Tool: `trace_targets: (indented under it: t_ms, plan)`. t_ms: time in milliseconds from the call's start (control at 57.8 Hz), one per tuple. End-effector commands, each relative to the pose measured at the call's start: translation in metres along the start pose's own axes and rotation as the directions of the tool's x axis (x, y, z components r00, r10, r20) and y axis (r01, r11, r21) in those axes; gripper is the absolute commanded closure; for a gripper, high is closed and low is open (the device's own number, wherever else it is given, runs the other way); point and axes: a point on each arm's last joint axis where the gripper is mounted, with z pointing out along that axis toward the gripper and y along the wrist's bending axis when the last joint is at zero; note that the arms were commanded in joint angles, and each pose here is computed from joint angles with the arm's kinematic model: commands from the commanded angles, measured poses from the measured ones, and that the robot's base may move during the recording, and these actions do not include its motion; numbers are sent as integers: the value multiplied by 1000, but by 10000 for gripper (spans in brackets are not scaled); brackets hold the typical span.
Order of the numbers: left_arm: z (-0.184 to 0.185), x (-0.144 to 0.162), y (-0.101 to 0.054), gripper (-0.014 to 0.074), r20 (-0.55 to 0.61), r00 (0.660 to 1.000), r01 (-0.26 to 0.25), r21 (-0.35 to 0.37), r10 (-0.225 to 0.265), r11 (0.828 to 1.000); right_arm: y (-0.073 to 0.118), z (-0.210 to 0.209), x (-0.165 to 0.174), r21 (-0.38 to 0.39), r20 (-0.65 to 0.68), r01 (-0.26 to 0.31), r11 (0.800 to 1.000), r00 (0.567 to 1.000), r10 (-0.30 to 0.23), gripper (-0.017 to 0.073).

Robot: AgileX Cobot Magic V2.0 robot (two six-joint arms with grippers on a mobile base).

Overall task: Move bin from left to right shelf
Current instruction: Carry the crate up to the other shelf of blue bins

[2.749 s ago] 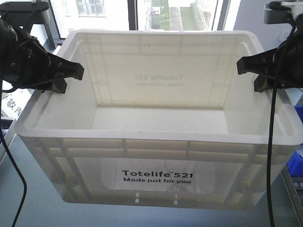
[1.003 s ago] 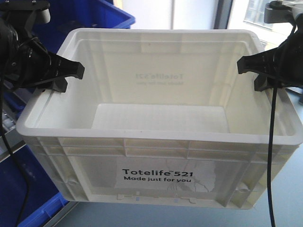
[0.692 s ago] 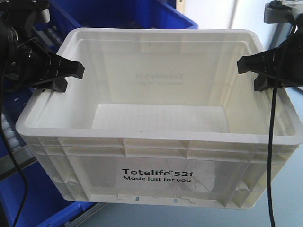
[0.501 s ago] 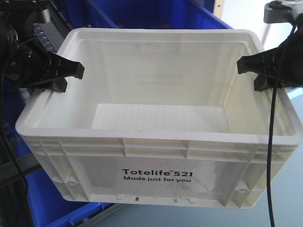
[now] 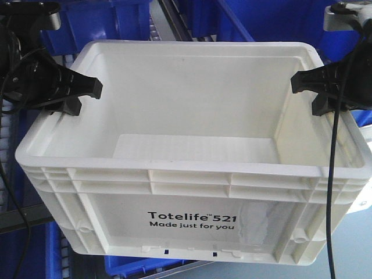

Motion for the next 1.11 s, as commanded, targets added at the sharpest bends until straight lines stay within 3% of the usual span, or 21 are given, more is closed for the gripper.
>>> trace_targets:
  t_ms: [0, 1089]
  plan:
    - [-29, -9, -8, 600, 182, 983, -30, 82, 14, 996, 5, -26, -12, -60, 195, 34, 998, 980, -22, 559]
    - [-29, -9, -8, 600, 183, 983, -30, 83, 14, 996, 5, -26, -12, -60, 195, 34, 998, 980, -22, 559]
